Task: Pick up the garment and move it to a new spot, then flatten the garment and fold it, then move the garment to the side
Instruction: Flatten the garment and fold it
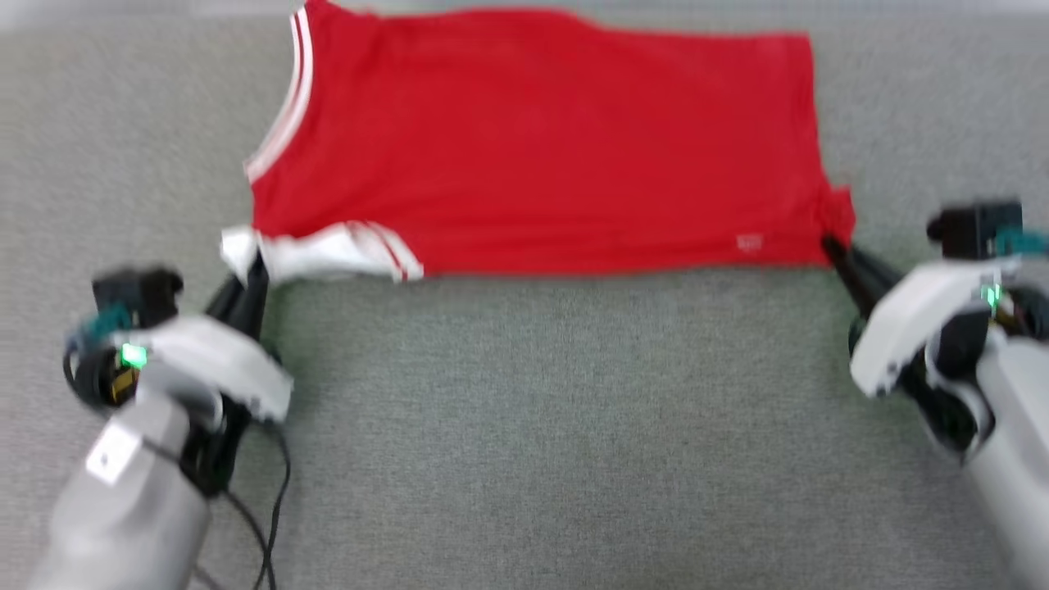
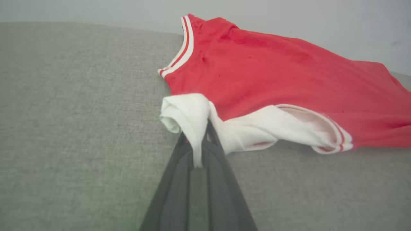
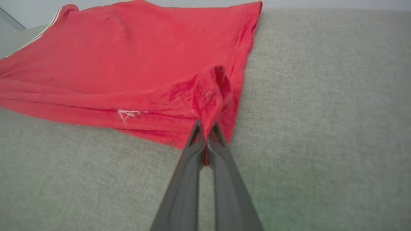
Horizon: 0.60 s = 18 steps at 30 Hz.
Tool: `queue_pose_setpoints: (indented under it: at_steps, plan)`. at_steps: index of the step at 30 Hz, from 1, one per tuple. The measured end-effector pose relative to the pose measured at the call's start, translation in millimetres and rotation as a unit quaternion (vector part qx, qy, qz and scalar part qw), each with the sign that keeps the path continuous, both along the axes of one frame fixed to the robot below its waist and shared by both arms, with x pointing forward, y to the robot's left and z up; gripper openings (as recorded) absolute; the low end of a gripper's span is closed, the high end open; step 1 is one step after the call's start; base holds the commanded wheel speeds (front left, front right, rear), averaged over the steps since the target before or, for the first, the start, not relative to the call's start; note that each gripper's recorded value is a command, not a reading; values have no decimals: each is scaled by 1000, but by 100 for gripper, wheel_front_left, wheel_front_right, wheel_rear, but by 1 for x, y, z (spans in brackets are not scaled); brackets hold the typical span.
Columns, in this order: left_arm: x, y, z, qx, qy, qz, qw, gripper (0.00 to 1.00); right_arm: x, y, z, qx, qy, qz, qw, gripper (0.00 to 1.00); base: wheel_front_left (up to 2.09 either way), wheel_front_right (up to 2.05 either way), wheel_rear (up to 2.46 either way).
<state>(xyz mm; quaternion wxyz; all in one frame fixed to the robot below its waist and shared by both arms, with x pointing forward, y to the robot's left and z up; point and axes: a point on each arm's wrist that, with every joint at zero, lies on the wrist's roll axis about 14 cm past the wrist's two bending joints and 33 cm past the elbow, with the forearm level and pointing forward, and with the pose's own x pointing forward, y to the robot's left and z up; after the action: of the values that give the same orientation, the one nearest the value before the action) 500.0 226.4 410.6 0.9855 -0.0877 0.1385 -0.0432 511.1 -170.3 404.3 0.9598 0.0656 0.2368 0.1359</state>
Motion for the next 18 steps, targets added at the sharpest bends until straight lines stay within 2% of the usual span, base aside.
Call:
queue_pose_setpoints:
  at_steps: [8,18]
  plan:
    - [-76,10,14,-8,7,24,1000,0,-69,-16,6,25,1,-34,999,0,0,0,0]
    - [-166,12,19,-28,51,57,997,0,-157,-18,1,44,33,-62,997,0,0,0,0]
